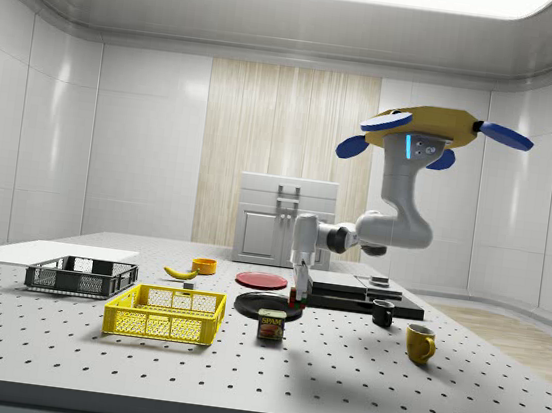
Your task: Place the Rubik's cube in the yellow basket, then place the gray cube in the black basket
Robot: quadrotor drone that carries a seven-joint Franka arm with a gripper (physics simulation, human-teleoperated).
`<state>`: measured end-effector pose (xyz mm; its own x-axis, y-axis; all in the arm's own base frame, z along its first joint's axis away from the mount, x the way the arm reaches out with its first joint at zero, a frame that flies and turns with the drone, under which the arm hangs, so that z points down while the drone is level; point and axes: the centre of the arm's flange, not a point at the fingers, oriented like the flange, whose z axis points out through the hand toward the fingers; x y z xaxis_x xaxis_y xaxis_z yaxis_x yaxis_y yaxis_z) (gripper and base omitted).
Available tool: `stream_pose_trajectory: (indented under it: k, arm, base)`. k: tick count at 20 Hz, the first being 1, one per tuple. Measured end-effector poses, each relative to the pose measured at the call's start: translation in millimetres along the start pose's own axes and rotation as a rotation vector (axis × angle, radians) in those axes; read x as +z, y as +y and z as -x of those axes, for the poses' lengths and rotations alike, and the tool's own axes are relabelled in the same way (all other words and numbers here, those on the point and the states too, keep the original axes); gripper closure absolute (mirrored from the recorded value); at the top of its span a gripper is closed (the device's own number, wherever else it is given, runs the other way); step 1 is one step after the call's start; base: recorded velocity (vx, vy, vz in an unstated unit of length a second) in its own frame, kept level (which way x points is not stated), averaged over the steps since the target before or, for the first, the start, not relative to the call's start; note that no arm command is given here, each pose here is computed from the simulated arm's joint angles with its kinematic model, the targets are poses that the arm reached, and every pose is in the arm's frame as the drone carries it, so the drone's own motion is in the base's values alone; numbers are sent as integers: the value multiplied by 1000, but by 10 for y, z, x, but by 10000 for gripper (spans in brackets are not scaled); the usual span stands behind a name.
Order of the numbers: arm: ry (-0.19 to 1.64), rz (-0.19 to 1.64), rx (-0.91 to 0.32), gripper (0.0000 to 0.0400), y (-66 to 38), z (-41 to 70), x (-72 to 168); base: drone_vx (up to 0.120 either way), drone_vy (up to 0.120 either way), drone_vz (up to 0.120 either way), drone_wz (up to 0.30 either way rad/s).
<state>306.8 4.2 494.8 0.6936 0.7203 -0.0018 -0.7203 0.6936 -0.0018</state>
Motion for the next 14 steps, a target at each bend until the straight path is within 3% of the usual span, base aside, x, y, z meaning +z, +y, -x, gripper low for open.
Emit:
stream_pose_trajectory:
  k: [14]
  arm:
    - [0,0,0,112,0,0,0]
  base:
    - [120,0,0,0]
